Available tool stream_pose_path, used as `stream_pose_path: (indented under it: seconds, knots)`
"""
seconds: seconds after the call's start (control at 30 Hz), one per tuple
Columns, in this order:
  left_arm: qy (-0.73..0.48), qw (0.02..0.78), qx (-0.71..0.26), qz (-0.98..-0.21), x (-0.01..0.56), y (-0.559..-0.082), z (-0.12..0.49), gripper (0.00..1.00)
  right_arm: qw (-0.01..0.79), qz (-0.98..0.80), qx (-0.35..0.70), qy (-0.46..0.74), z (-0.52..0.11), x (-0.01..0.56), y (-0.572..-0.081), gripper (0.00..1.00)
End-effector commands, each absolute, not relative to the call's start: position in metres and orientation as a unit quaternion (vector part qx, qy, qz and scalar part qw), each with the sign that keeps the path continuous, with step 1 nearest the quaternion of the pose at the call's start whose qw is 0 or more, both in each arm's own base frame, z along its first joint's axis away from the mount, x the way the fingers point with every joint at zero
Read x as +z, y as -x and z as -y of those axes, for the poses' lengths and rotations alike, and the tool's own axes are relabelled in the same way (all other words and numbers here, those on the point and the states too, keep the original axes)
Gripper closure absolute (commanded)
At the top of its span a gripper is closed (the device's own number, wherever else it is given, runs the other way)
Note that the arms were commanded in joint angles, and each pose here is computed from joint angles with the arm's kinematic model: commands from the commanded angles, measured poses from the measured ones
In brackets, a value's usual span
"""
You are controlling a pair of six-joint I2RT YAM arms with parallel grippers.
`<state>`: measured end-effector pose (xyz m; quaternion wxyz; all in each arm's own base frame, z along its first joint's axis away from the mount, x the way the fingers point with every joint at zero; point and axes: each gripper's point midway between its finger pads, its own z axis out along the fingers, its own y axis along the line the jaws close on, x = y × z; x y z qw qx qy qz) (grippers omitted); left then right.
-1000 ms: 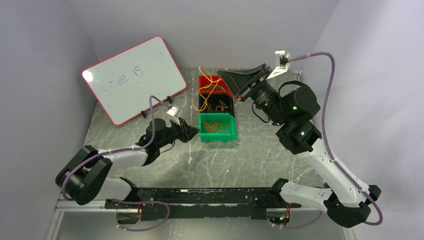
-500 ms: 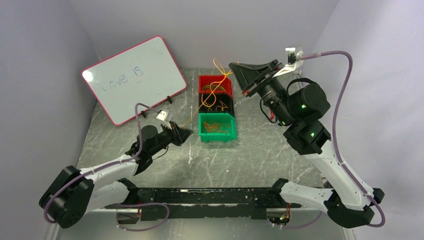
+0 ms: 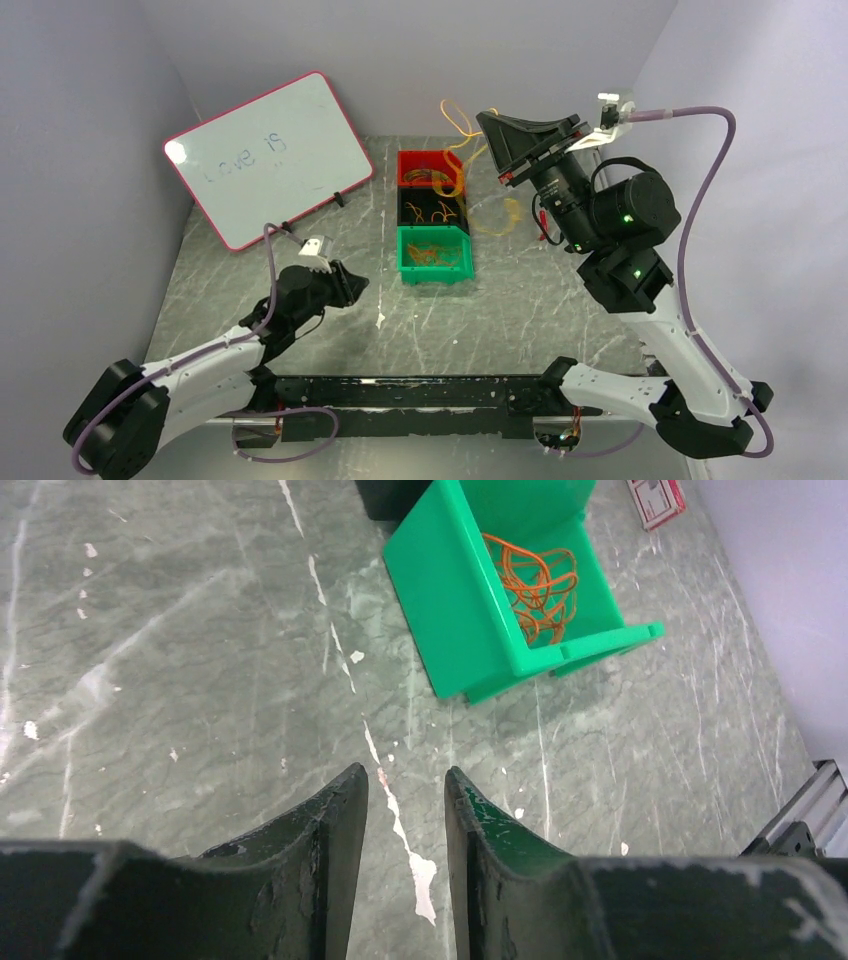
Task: Untangle the cables
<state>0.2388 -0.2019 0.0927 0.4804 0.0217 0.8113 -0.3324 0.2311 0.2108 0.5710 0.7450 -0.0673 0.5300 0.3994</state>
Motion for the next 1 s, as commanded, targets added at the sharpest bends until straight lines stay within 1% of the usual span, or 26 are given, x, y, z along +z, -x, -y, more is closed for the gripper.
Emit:
stream_pose_path:
  seconds: [0.0,0.23,0.43,0.6,0.77,0.97]
  knots:
    - [0.007,0.489,-0.312,-0.814,0.095,-0.241,0.191,0.6,0.757,-0.521,0.389,0.059,-0.201,0.582,-0.229,1.0]
    - [0.006,0.505,-0.308,-0.806,0.122,-0.244,0.188,0.57,0.728,-0.578,0.362,0.071,-0.213,0.548,-0.245,1.0]
    - [0.009,0.524,-0.29,-0.801,0.151,-0.245,0.178,0.48,0.695,-0.631,0.334,0.089,-0.23,0.509,-0.264,1.0]
    - [0.011,0.537,-0.272,-0.798,0.171,-0.243,0.166,0.43,0.672,-0.651,0.338,0.103,-0.243,0.486,-0.273,1.0]
    - [0.017,0.548,-0.255,-0.796,0.182,-0.241,0.156,0.41,0.654,-0.663,0.348,0.108,-0.25,0.466,-0.282,1.0]
    - [0.022,0.548,-0.247,-0.799,0.182,-0.238,0.15,0.4,0.645,-0.674,0.345,0.106,-0.25,0.45,-0.293,1.0]
